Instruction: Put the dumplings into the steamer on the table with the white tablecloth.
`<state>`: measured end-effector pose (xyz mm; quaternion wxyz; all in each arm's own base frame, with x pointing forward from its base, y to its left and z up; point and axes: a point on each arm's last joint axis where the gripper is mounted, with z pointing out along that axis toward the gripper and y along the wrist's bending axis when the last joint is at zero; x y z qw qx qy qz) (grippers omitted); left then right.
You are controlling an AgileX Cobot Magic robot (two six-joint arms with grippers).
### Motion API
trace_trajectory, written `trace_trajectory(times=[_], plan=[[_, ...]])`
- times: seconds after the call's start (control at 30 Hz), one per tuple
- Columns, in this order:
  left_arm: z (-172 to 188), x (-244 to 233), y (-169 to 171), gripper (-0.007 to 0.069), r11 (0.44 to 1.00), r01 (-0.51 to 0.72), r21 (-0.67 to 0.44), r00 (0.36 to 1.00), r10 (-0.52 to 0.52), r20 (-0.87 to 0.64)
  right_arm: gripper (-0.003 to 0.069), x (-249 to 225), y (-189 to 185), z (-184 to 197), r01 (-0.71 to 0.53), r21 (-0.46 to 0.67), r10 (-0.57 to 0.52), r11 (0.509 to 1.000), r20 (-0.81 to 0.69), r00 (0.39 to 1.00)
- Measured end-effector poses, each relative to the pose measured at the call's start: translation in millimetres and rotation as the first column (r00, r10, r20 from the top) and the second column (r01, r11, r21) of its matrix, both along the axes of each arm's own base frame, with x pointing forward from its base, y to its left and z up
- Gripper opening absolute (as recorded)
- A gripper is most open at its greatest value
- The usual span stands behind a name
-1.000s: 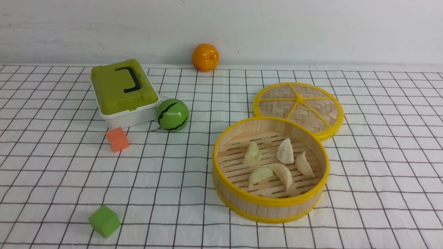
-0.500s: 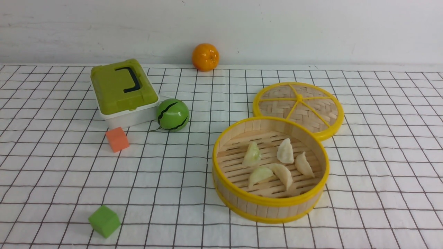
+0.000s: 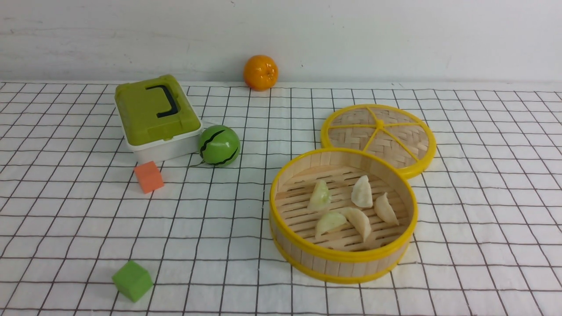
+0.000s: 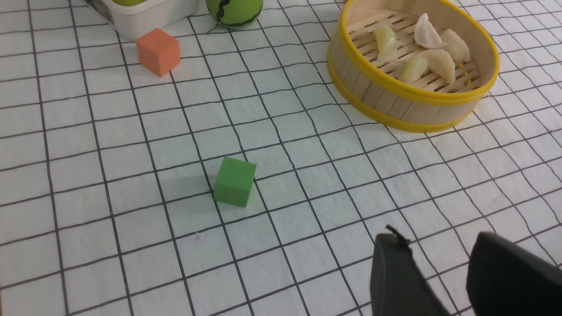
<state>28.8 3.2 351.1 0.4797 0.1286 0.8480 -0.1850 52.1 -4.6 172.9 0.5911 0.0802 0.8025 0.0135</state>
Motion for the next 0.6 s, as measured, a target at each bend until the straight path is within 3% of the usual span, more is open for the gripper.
trace_trajectory(times=[0.6], plan=[[-0.1,0.0,0.0,0.0239,1.0,0.0,0.0,1.0,0.0,-0.001,0.0013,0.0,0.0,0.0,0.0,0.0,0.0,1.0,0.0,1.0]])
